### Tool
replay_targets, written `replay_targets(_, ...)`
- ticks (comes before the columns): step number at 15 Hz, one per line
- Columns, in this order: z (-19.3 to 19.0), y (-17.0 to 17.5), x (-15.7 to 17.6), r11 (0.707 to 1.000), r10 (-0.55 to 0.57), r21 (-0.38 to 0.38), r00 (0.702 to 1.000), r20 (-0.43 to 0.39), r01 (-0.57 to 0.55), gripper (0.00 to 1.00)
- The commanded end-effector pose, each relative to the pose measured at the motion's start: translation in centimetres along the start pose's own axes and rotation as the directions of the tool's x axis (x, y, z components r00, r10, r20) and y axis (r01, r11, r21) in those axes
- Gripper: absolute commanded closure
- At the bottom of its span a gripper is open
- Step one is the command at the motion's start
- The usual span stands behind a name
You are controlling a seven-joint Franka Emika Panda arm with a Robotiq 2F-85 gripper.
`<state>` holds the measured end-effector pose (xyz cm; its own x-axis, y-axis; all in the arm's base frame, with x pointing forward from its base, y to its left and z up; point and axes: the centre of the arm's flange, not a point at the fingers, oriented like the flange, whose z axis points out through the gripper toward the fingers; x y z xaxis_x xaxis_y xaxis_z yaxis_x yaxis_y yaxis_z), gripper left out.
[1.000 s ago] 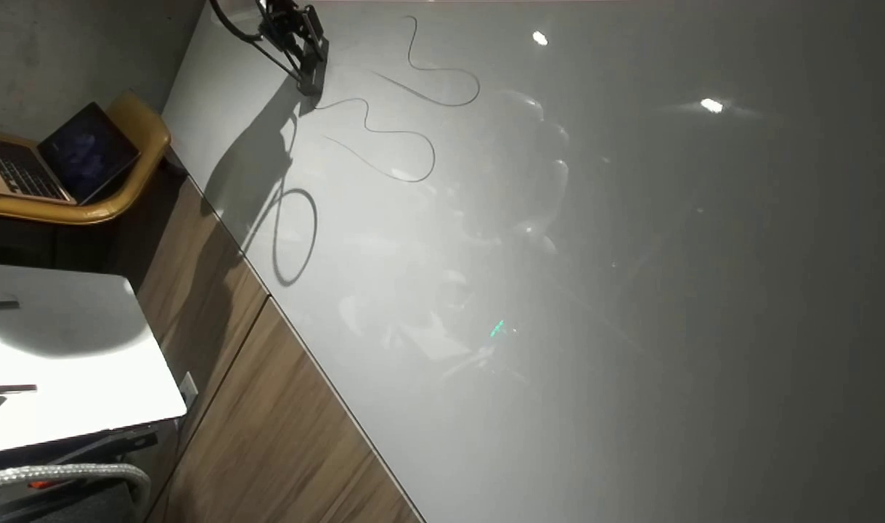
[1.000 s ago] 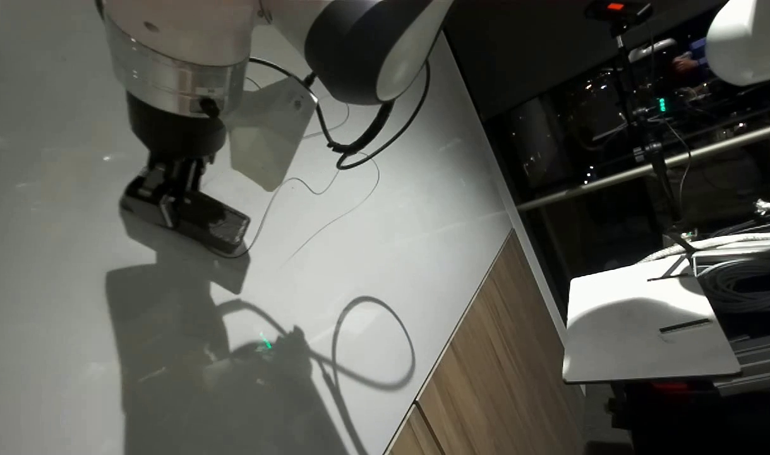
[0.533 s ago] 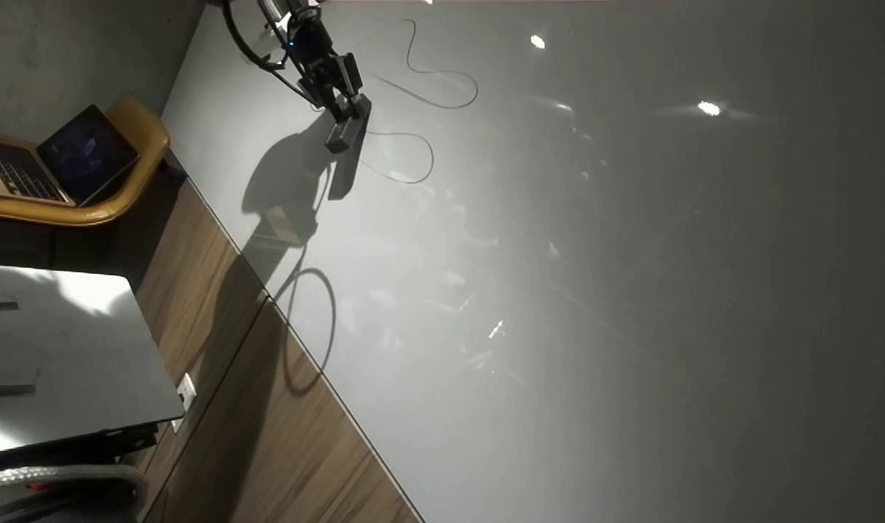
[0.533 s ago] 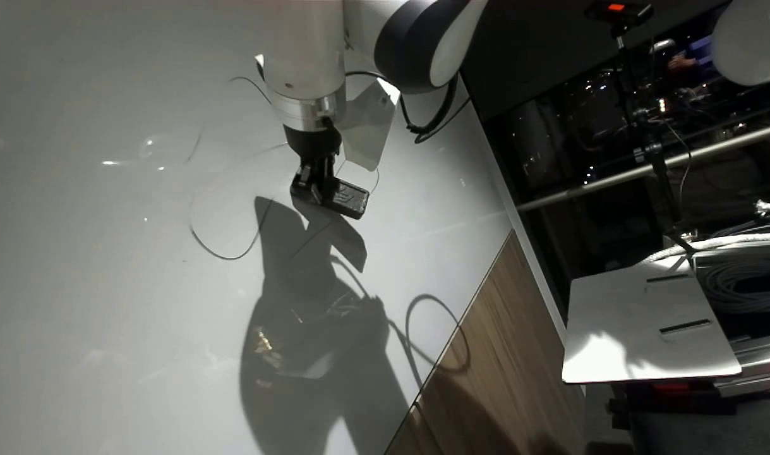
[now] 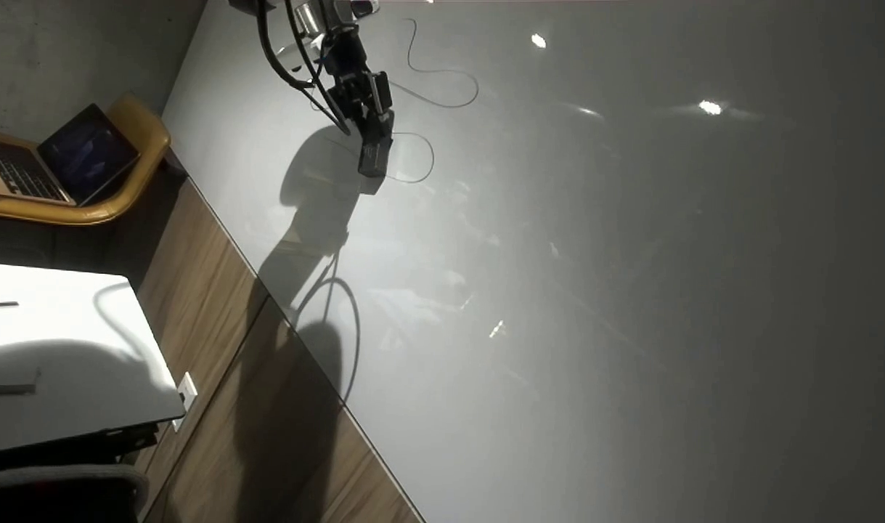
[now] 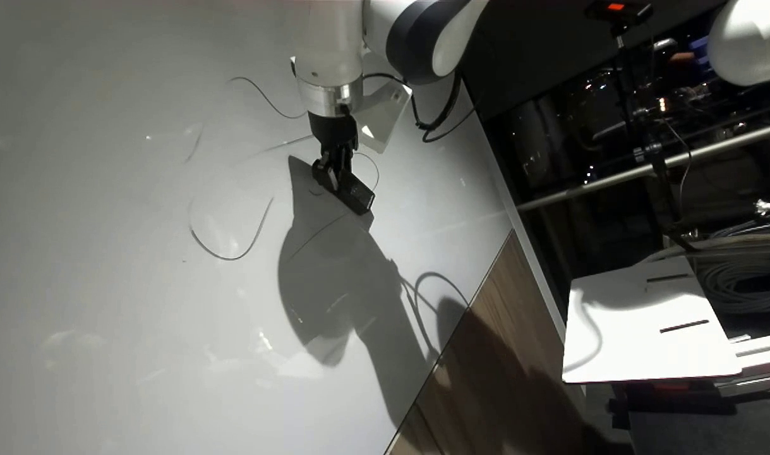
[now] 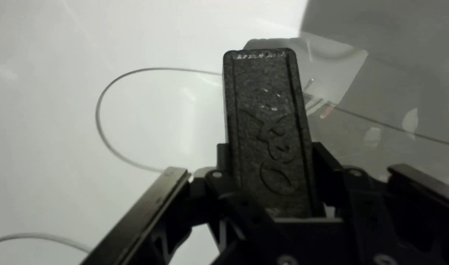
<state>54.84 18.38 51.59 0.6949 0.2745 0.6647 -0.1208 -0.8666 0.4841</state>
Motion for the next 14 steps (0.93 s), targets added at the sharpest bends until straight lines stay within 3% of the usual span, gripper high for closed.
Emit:
replay_targets(1,-4.2,7.2,2.0,1.0,0.023,-0.016,0.992,-0.127,-0.025,0.71)
replay_targets(5,-8.0,11.5,5.8,0.998,0.02,-0.045,0.97,-0.24,-0.031,0.71)
replay_targets(8,-11.0,16.9,8.3,0.998,0.042,-0.041,0.954,-0.297,-0.057,0.71)
replay_targets(11,-12.5,24.4,10.0,0.995,0.087,-0.014,0.948,-0.307,-0.096,0.71)
replay_targets(14,-10.9,30.8,9.2,0.991,0.129,0.004,0.95,-0.284,-0.134,0.71)
